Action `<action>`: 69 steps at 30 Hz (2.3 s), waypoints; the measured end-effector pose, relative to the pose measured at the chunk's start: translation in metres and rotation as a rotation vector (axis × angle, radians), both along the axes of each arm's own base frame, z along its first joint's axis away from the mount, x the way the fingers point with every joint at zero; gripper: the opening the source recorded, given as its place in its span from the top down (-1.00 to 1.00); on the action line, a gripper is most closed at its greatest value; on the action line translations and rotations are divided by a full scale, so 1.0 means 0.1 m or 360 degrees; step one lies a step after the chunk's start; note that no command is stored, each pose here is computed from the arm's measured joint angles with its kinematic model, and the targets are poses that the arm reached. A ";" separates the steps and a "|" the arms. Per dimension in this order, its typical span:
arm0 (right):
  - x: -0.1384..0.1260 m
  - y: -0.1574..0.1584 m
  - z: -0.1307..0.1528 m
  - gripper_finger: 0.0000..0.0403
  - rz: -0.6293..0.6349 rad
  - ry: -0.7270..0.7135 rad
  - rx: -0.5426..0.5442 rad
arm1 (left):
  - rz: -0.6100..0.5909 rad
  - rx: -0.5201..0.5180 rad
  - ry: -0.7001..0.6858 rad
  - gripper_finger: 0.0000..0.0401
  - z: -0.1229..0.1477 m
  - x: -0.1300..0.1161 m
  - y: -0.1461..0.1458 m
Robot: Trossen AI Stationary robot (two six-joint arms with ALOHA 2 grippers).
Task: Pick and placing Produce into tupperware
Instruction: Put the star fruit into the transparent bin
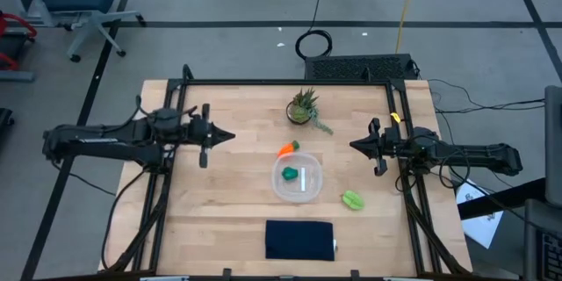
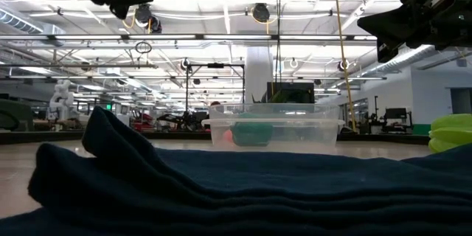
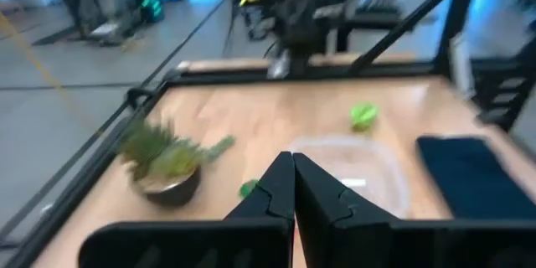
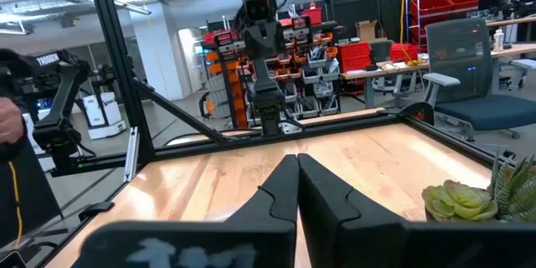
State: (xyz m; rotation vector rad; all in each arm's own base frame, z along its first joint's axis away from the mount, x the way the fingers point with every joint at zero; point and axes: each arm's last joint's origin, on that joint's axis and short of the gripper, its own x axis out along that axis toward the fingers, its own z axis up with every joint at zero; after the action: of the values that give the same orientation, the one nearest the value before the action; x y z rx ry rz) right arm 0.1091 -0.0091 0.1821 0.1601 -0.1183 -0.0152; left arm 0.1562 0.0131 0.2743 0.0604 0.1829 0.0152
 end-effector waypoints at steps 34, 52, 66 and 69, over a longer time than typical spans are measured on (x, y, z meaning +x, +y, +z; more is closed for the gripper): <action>0.00 0.00 0.00 1.00 -0.0002 -0.0003 0.0031 | -0.0040 0.0037 -0.0368 1.00 -0.85 -0.37 -0.09; 0.00 0.00 0.00 1.00 -0.0001 -0.0003 0.0040 | -0.0066 0.0113 -0.0247 1.00 -0.94 -0.39 -0.05; 0.00 0.00 0.00 1.00 -0.0002 0.0004 0.0035 | -0.0037 0.0079 -0.0101 1.00 -1.03 -0.40 -0.05; 0.00 0.00 0.00 1.00 -0.0003 0.0004 0.0030 | -0.0024 0.0082 -0.0101 0.98 -1.03 -0.40 -0.05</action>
State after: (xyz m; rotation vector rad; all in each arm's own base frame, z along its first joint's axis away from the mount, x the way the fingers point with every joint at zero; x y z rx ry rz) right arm 0.1091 -0.0092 0.1819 0.1786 -0.1159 -0.0181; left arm 0.1166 0.0084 0.1711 0.1123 0.1185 0.0065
